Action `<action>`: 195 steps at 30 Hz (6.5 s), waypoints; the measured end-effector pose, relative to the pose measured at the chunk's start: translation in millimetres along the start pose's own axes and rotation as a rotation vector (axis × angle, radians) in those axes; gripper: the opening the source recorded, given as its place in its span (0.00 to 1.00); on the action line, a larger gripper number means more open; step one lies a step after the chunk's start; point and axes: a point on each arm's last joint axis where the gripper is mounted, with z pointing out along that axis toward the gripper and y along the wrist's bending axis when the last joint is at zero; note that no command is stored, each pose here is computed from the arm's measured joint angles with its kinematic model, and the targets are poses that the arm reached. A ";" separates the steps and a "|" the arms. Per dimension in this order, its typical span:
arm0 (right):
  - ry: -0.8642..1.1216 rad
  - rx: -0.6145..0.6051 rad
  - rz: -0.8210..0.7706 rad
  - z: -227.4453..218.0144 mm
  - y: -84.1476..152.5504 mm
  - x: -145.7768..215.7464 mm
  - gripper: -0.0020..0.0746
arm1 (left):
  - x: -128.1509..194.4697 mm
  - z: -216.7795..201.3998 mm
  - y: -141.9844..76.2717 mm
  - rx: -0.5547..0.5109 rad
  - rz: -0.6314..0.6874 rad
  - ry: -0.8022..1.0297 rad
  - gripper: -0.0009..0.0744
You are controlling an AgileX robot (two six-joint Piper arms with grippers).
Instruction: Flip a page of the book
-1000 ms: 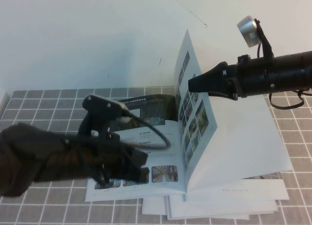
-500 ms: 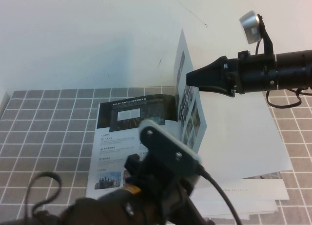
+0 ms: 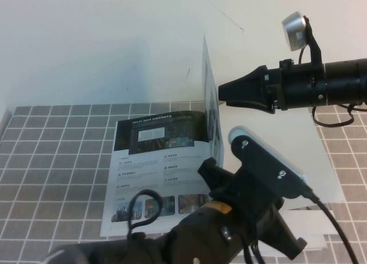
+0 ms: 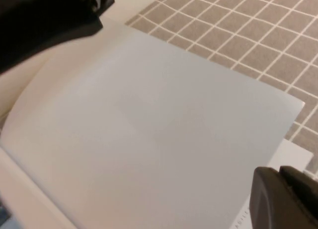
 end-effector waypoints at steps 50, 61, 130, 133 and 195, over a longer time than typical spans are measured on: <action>0.567 0.438 -0.027 -3.3 -82.4 62.6 0.02 | 97.2 72.9 178.1 -0.121 -0.591 0.366 0.01; 0.607 0.441 0.052 3.4 -102.0 76.7 0.02 | 121.4 86.9 182.7 -0.065 -0.679 0.416 0.01; -0.085 1.034 -0.506 -191.7 129.4 253.1 0.02 | 111.5 -227.0 117.7 -0.336 -0.084 0.114 0.01; -0.081 1.034 -0.502 -191.7 129.2 253.5 0.02 | 112.4 -227.0 117.6 -0.335 -0.086 0.124 0.01; -0.079 1.034 -0.499 -191.5 128.8 254.0 0.02 | 191.4 -229.2 109.3 -0.572 -0.315 -0.079 0.01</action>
